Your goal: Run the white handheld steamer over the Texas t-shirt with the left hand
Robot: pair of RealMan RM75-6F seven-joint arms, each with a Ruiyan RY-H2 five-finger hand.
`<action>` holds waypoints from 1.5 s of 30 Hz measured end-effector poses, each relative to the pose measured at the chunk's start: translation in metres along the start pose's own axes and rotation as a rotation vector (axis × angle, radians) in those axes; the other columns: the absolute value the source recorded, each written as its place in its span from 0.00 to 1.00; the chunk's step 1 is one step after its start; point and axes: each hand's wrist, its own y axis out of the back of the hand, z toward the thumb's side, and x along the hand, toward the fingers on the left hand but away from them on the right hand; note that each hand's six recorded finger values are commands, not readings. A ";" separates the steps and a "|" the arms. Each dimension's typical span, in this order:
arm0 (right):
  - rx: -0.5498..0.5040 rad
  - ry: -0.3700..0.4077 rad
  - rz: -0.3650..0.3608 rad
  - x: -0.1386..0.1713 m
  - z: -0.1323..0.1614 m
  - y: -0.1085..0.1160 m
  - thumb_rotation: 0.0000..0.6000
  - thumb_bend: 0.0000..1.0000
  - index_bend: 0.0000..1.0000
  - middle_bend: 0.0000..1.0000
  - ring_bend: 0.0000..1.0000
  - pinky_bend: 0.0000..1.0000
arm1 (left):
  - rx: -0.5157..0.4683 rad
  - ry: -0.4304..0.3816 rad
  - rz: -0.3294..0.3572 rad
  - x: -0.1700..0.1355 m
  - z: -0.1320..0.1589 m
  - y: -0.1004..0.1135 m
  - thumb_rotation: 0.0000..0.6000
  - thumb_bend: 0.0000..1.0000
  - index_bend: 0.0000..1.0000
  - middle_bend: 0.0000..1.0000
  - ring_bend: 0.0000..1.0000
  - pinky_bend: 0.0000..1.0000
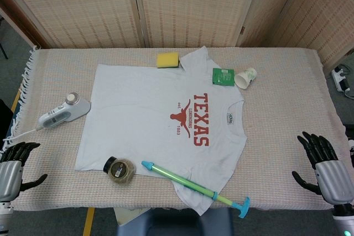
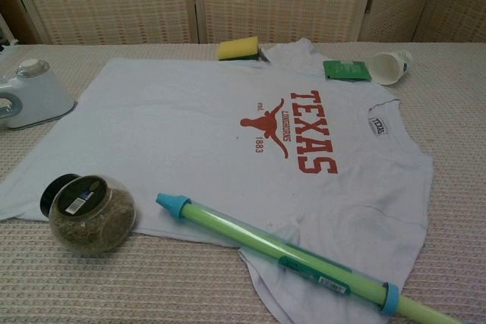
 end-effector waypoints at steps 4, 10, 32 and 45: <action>0.006 0.001 -0.013 0.002 0.000 0.005 1.00 0.23 0.00 0.01 0.00 0.00 | -0.005 -0.004 0.030 0.000 0.000 0.002 1.00 0.16 0.27 0.27 0.18 0.18; 0.001 0.006 -0.020 0.005 0.000 0.008 1.00 0.23 0.00 0.02 0.00 0.00 | -0.016 -0.010 0.027 0.006 0.002 0.004 1.00 0.17 0.28 0.27 0.18 0.18; 0.012 0.039 -0.006 0.007 0.002 0.011 1.00 0.23 0.00 0.01 0.00 0.00 | 0.035 0.007 -0.090 0.159 0.048 -0.020 1.00 0.17 0.23 0.20 0.14 0.18; 0.016 0.007 0.002 0.010 -0.002 0.010 1.00 0.23 0.00 0.01 0.00 0.00 | 0.160 0.123 -0.173 0.222 0.059 -0.060 1.00 0.22 0.25 0.22 0.15 0.18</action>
